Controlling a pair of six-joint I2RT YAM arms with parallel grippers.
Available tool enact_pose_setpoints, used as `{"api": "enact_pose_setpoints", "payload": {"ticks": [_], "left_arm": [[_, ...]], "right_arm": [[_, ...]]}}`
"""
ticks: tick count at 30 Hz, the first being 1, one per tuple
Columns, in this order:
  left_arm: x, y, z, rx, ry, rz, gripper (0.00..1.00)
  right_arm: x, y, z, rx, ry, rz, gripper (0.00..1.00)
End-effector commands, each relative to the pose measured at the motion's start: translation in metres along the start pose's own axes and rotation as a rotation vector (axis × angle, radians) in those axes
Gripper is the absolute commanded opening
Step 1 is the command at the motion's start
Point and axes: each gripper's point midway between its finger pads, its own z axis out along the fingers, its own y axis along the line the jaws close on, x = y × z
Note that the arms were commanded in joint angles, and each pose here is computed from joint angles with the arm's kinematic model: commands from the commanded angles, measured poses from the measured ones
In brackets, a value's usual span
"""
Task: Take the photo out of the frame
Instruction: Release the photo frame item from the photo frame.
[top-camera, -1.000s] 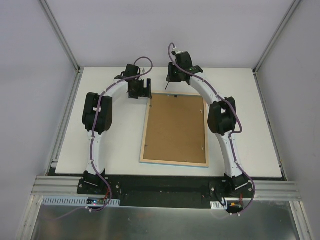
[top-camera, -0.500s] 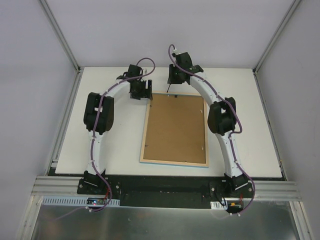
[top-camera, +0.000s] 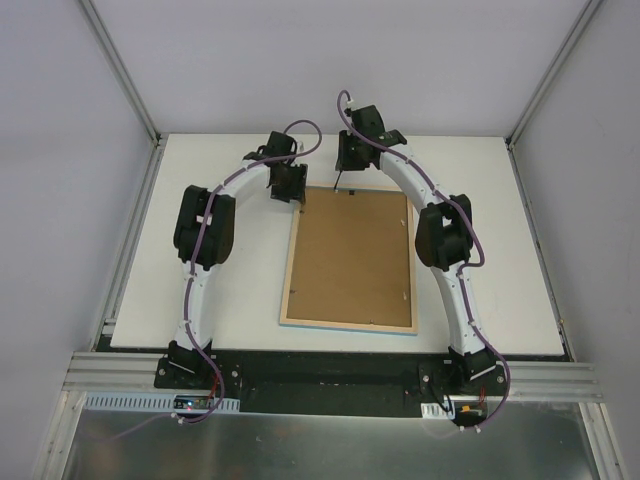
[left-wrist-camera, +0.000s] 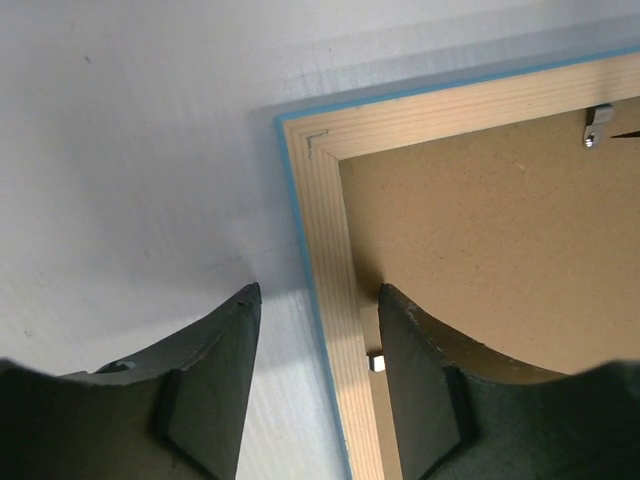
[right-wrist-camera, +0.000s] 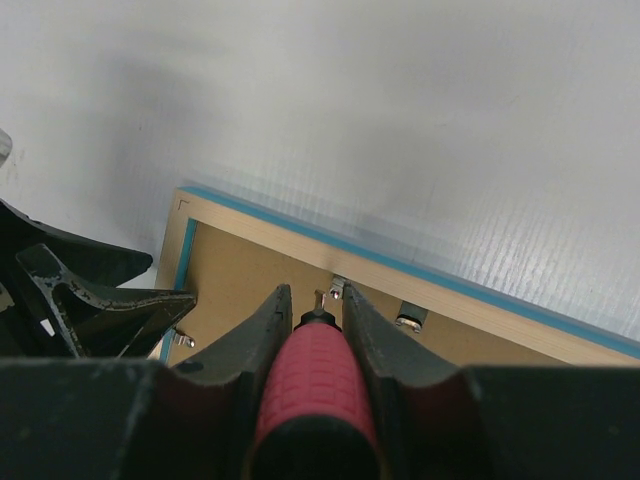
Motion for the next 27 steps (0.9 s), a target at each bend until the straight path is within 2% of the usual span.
{"api": "enact_pose_setpoints", "payload": {"ticks": [1,9,15,27], "left_arm": [[0.027,0.011,0.009,-0.046,0.097,-0.036,0.48],[0.035,0.012,0.01,-0.054,0.121,-0.12,0.39],[0.041,0.01,0.009,-0.051,0.136,-0.151,0.19],[0.054,0.011,0.011,-0.058,0.169,-0.187,0.01]], "right_arm": [[-0.019,0.021,-0.016,-0.06,-0.042,-0.003,0.01],[-0.021,0.023,-0.017,-0.071,-0.055,-0.031,0.01],[-0.024,0.026,-0.012,-0.074,-0.076,-0.056,0.01],[-0.014,0.029,0.001,-0.023,-0.081,-0.176,0.01]]}}
